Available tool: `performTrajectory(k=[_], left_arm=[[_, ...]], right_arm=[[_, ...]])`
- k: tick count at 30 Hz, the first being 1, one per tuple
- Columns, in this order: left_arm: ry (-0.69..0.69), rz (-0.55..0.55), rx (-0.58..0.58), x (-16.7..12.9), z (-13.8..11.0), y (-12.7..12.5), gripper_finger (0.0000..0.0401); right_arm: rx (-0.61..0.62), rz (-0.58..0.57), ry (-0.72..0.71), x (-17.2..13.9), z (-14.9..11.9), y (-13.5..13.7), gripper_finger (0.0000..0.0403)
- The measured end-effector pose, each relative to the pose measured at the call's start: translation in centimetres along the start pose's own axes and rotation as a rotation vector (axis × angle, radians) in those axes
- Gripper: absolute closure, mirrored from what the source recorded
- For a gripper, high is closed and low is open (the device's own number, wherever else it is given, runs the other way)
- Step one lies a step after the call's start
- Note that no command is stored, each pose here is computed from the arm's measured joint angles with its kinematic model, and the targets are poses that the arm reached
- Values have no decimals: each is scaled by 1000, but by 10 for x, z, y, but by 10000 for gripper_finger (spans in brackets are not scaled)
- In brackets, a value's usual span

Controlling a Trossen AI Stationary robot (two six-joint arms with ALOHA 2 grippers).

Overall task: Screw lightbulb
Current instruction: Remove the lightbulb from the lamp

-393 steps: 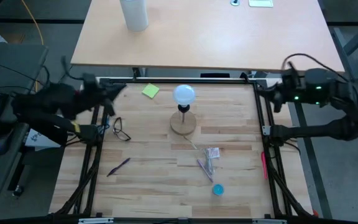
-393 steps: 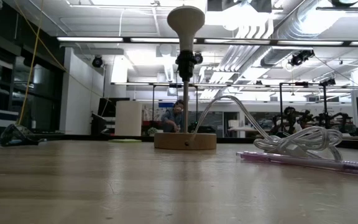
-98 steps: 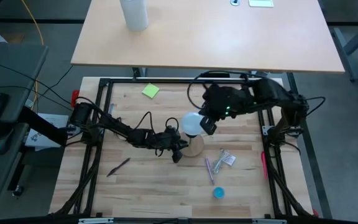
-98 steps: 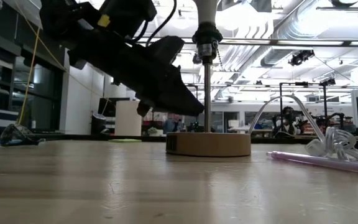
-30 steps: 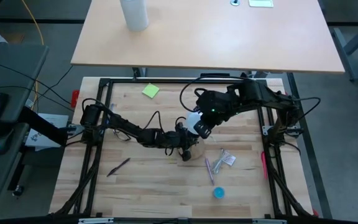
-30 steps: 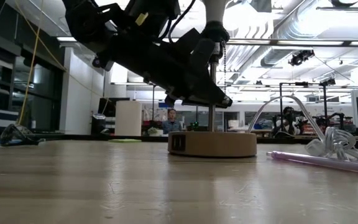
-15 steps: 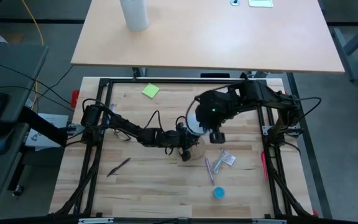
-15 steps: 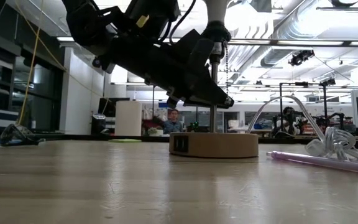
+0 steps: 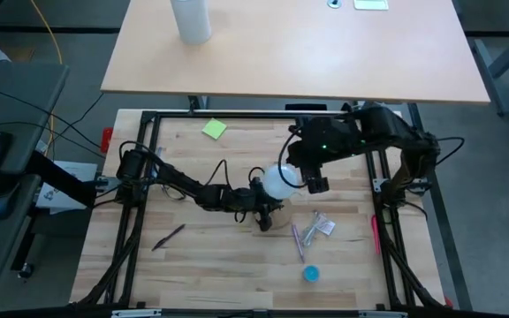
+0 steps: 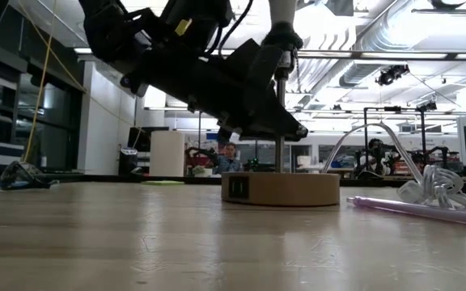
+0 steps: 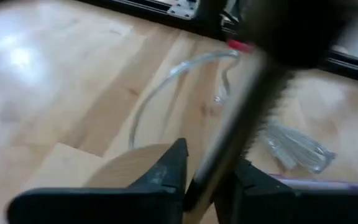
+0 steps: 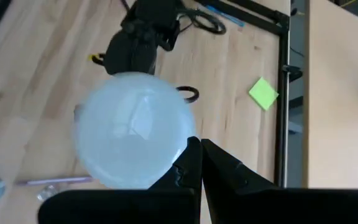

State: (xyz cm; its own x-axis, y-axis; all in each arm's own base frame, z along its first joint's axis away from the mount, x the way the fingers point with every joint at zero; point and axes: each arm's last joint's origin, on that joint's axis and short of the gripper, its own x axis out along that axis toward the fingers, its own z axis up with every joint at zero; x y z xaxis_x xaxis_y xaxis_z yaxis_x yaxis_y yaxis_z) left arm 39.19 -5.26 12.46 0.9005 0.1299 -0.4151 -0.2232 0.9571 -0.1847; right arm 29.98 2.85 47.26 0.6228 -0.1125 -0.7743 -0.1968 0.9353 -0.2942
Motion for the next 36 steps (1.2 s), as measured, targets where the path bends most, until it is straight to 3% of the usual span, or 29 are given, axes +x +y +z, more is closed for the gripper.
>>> performTrajectory(k=[4, 11, 15, 26, 31, 36], left_arm=[[56, 10, 6, 2, -11, 2, 294], [76, 15, 17, -4, -3, 2, 209], [72, 19, 31, -17, 15, 0, 181], [314, 59, 212, -60, 29, 7, 172], [388, 78, 236, -88, 41, 11, 172], [255, 206, 272, -123, 75, 18, 192]], right_arm=[[34, 5, -8, -2, 0, 2, 403], [49, 5, -17, -6, 0, 3, 403], [71, 4, -23, -11, -3, 2, 403], [149, 4, -26, -34, -15, 2, 403], [265, 34, -43, -50, -24, 4, 403], [356, 95, -69, -69, -33, 23, 403]])
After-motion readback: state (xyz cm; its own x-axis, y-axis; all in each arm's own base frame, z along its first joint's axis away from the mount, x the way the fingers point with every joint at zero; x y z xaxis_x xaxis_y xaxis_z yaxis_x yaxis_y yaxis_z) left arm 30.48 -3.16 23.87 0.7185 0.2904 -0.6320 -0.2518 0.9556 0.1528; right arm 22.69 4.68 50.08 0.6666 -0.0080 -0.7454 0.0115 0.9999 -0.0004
